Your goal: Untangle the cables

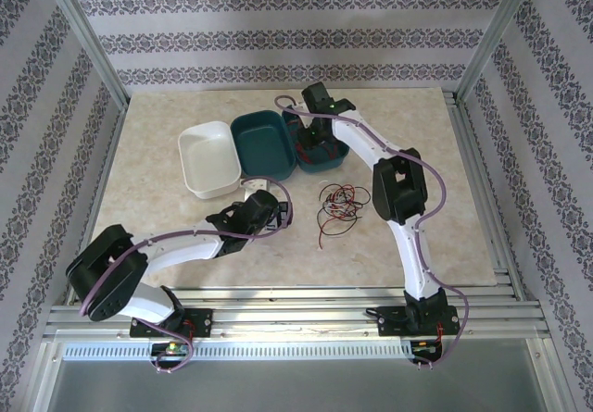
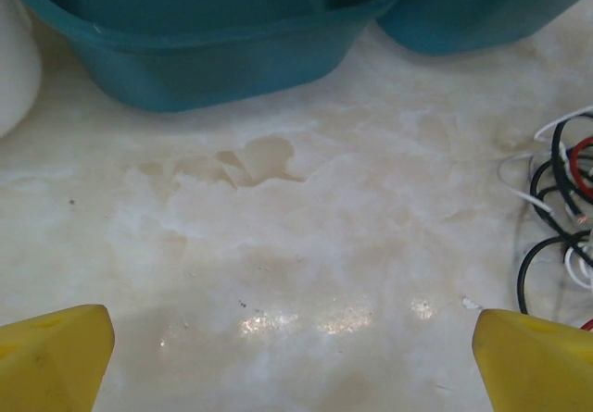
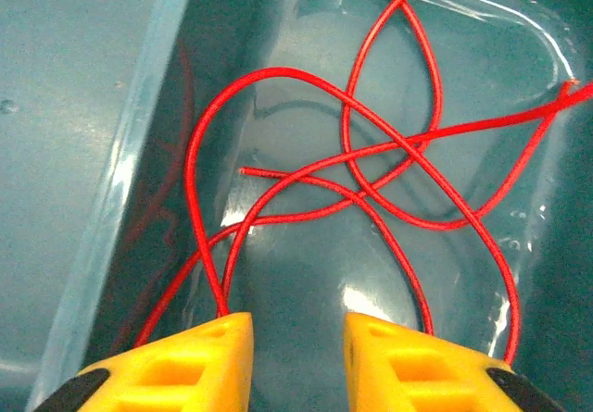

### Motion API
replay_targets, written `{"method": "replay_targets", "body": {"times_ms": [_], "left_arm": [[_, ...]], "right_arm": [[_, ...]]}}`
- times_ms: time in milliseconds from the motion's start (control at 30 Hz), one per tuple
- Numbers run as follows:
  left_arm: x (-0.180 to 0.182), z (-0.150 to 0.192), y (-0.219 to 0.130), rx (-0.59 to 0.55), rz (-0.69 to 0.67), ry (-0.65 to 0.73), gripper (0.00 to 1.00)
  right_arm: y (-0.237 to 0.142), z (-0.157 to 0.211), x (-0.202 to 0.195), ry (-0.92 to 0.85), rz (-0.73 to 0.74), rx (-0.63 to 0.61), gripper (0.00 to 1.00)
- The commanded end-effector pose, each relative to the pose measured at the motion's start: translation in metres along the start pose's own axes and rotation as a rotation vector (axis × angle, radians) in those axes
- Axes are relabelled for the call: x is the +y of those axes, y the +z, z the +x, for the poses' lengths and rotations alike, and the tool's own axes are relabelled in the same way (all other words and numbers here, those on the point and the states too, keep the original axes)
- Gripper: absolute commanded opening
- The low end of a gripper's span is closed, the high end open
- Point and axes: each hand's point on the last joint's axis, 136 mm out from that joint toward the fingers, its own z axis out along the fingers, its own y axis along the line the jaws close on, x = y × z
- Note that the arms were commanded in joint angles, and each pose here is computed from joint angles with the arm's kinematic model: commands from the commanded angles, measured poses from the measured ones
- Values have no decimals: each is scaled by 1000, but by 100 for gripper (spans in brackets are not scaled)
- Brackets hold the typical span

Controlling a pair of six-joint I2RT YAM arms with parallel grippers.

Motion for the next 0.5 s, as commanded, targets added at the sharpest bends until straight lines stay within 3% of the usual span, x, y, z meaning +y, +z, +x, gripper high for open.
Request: {"method": "replay_targets", "body": {"times_ms": [0,133,267,467], "left_arm": [[9,-12,-11,-51,-35,-28,99],[8,-18,-16,-77,-16,-38,99],[-1,-22,-17,-78,20,-8,99],[-34,-29,-10,-63,140,67,99]], "right_arm": [[-47,-27,6,16,8,-113,33],[-72,-28,8,49,13,-154,34],[-96,-17,5,122,29,-176,42],[-127,25,-2,280,39,-172,53]]}}
